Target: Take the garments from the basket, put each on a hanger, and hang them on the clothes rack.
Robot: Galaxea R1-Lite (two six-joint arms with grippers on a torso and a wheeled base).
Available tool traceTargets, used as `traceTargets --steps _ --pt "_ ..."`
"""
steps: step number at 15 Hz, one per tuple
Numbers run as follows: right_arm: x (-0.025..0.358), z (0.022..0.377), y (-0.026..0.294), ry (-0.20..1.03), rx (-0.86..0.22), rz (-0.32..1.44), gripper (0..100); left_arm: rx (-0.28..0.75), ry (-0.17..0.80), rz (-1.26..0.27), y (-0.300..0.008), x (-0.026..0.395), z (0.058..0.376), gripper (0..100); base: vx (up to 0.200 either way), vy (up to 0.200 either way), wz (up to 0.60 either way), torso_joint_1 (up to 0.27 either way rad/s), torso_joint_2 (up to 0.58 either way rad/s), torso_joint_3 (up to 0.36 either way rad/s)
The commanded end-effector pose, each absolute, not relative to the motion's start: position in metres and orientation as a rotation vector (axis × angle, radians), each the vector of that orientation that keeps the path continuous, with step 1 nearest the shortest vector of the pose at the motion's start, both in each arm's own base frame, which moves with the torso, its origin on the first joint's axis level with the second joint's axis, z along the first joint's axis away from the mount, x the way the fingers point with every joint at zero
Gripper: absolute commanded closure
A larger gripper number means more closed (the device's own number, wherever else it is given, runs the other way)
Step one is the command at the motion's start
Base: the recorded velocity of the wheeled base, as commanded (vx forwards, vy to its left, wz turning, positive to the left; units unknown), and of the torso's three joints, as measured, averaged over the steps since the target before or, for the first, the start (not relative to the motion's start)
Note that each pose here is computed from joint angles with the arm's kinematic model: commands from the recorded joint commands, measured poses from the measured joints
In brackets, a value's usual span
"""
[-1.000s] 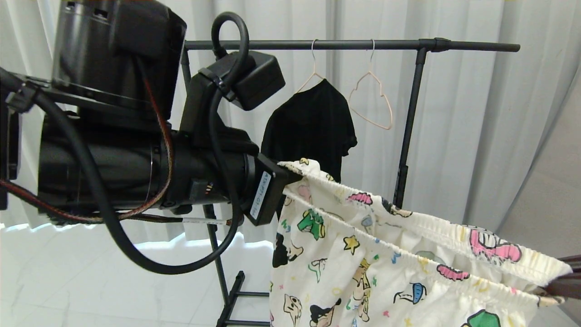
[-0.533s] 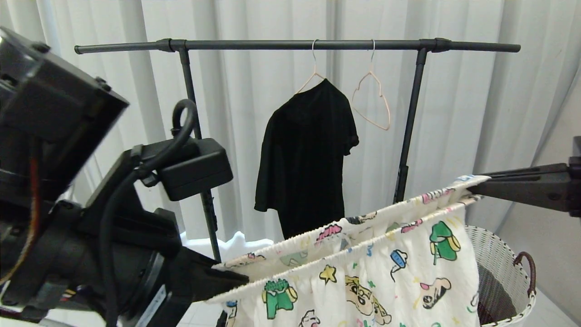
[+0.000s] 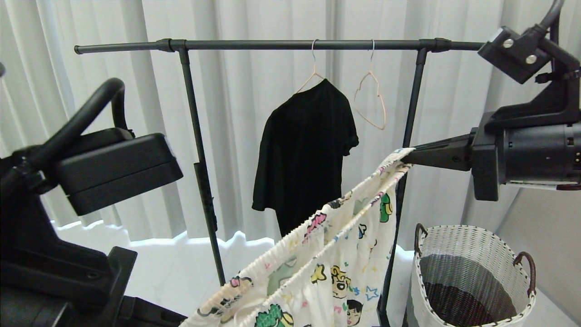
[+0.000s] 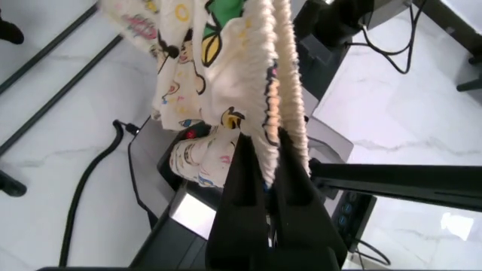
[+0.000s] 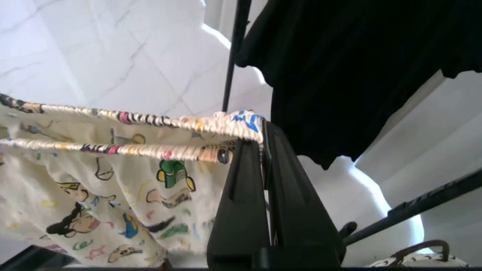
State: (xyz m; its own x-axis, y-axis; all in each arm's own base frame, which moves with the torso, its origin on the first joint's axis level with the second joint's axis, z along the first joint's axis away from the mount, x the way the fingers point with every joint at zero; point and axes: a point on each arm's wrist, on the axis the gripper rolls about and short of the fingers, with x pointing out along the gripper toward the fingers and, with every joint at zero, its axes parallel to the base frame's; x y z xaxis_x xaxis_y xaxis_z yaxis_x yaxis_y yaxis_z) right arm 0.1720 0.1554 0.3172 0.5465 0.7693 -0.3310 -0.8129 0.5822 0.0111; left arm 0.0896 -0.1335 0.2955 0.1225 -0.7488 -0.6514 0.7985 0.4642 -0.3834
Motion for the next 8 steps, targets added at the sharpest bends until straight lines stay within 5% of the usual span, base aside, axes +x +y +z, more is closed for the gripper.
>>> traceTargets --steps 1,8 --pt "0.179 0.312 0.162 0.34 -0.159 0.941 100 0.062 0.895 -1.137 -0.131 0.087 0.298 100 0.0 0.0 0.0 0.0 0.0 0.0" --pt "0.173 0.32 0.143 0.349 -0.152 0.889 100 0.07 0.861 -1.079 -0.13 0.096 0.3 100 0.0 0.0 0.0 0.0 0.0 0.0"
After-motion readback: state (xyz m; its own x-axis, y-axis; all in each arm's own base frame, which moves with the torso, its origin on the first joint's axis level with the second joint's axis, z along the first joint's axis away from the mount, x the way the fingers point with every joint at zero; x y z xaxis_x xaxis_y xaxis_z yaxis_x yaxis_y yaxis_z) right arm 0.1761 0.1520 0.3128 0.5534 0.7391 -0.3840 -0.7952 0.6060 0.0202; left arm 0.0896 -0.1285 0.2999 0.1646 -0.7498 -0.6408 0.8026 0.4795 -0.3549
